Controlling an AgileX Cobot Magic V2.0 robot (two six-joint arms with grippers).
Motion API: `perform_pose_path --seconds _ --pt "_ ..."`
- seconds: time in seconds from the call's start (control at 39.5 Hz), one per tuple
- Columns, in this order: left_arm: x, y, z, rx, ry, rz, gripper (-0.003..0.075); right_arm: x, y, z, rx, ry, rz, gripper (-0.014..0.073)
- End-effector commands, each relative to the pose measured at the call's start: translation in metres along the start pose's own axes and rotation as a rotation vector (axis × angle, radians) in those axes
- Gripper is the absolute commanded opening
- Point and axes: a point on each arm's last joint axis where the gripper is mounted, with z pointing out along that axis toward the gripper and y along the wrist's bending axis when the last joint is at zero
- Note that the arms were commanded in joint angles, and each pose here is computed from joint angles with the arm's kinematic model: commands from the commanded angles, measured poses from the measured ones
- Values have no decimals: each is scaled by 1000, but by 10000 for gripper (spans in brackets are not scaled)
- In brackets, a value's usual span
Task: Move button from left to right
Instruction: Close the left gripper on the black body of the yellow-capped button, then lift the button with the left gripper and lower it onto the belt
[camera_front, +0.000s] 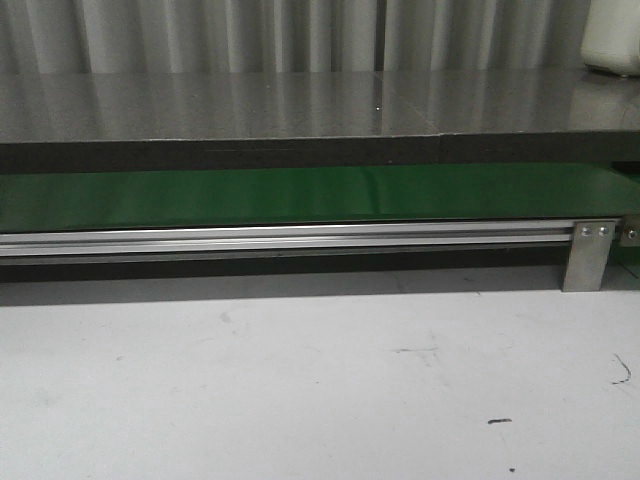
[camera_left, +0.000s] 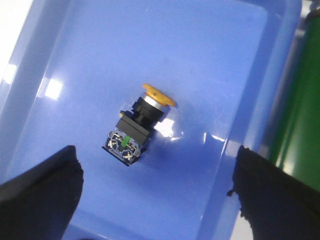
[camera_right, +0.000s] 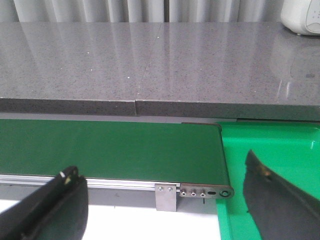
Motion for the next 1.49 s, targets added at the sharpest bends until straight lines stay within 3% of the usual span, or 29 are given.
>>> perform_pose_path --seconds 0.0,0.4,0.61,0.96,1.14,1.37,1.47 --pt "-14 16 -5 -24 -61 -16 577 -17 0 -1 3 -96 -2 644" --pt "-14 23 71 16 138 86 572 -17 0 -1 3 -96 -2 644" --pt "-12 22 85 28 177 106 489 -17 0 -1 3 -96 -2 644" --pt "-12 22 85 27 180 122 131 -17 0 -1 3 -96 -2 644" --pt "-17 24 71 17 139 119 115 -17 0 -1 3 -95 -2 644" --pt "-34 24 21 13 -52 75 115 -17 0 -1 3 -95 -2 644" --pt "-39 20 0 64 -124 19 115 -17 0 -1 3 -95 -2 644"
